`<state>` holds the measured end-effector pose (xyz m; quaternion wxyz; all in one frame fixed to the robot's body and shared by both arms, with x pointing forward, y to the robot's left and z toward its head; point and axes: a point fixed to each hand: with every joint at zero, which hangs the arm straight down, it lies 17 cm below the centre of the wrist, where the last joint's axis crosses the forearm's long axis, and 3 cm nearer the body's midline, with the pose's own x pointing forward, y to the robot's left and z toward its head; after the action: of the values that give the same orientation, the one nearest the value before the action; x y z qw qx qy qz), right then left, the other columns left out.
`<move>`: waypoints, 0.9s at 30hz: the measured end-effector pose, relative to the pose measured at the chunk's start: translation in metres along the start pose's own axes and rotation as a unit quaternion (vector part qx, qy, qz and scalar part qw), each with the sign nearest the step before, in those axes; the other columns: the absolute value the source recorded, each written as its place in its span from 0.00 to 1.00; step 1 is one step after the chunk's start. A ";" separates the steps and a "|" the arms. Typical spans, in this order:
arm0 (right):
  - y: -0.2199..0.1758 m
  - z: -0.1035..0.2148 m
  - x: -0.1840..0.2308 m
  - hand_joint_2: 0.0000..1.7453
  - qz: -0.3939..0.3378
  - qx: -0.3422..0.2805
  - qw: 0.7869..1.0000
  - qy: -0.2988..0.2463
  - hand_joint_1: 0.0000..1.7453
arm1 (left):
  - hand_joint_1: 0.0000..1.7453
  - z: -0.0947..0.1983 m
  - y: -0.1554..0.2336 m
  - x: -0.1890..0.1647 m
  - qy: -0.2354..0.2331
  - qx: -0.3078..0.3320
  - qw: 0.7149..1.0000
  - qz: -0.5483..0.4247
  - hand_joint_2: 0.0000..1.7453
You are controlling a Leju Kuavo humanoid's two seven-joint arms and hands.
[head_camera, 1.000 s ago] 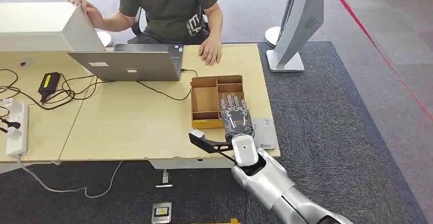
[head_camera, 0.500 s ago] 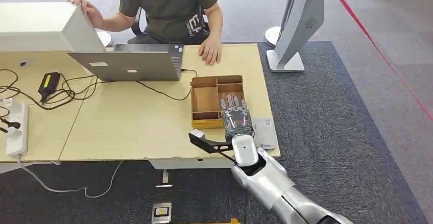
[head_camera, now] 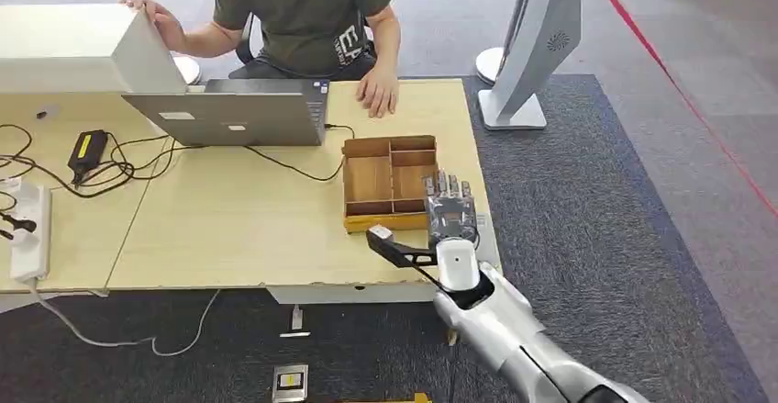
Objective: Pass the card to the sensor for recognition and then transmit it.
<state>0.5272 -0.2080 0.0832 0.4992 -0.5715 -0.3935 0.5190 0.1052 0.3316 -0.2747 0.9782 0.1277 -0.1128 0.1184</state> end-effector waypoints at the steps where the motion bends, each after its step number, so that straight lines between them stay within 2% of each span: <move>1: 0.002 -0.001 -0.004 1.00 0.001 0.001 1.000 0.003 0.00 | 0.00 0.000 0.000 0.000 0.000 0.000 1.000 0.000 0.00; 14: 0.014 -0.005 -0.020 1.00 0.005 0.011 1.000 0.015 0.00 | 0.00 0.000 0.000 0.001 -0.002 0.000 1.000 0.002 0.00; 27: 0.004 -0.009 -0.002 1.00 -0.021 -0.010 1.000 -0.015 0.00 | 0.00 0.000 0.001 0.002 -0.002 0.001 1.000 0.002 0.00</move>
<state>0.5359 -0.2117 0.0793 0.4985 -0.5598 -0.4180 0.5133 0.1068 0.3326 -0.2743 0.9776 0.1290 -0.1145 0.1202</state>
